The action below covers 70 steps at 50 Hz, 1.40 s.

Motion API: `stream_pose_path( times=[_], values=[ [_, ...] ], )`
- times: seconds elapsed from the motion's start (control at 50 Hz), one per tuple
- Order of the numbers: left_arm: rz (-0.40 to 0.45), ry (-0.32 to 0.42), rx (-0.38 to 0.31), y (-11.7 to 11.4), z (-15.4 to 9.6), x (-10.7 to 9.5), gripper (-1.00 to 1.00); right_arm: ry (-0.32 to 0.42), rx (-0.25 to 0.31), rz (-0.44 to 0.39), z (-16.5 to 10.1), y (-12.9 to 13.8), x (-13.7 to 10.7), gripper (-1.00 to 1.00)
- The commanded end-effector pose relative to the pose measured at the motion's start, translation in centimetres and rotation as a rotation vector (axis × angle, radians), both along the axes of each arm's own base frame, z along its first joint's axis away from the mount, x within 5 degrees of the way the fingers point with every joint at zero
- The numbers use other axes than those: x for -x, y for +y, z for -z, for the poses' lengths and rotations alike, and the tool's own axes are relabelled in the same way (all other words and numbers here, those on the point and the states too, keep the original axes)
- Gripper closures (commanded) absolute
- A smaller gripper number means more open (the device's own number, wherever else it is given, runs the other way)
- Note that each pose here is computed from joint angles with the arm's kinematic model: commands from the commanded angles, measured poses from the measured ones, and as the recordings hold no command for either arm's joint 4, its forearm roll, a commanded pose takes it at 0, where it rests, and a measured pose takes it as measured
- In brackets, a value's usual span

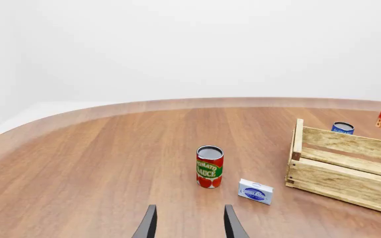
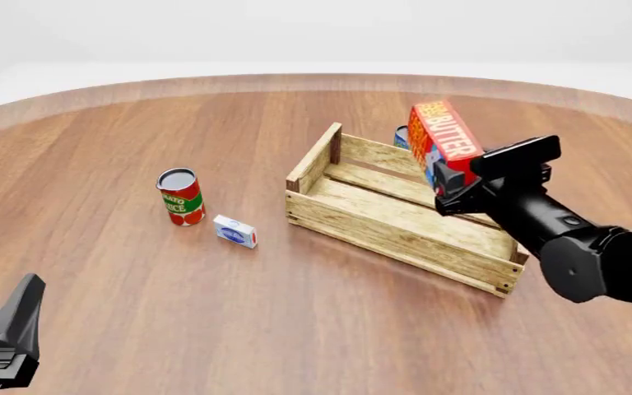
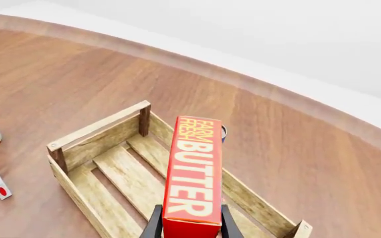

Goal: Pick up the butter and put it in the tray.

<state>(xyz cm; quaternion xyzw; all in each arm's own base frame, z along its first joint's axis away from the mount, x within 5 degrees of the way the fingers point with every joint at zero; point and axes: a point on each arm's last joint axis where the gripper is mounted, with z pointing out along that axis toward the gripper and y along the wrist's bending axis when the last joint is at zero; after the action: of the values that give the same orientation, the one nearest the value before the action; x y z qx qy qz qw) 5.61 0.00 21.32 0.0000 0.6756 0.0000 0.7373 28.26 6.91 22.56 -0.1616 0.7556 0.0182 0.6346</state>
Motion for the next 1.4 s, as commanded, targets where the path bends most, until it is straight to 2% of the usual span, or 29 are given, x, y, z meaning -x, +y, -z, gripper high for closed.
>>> stream_pose_path(
  times=[0.02, 0.84, 1.4],
  values=[
    [0.000, 0.000, 0.000, 0.0, 0.0, 0.0, -1.00, -0.014, -0.030, -0.011, -0.2, 0.7, -0.7, 1.00],
    [0.000, 0.000, 0.000, 0.0, 0.0, 0.0, -1.00, 0.019, -0.039, -0.054, 1.5, 2.7, -2.5, 1.00],
    [0.000, 0.000, 0.000, 0.0, 0.0, 0.0, -1.00, 0.043, -0.037, -0.039, 3.0, 2.5, -3.6, 1.00]
  ],
)
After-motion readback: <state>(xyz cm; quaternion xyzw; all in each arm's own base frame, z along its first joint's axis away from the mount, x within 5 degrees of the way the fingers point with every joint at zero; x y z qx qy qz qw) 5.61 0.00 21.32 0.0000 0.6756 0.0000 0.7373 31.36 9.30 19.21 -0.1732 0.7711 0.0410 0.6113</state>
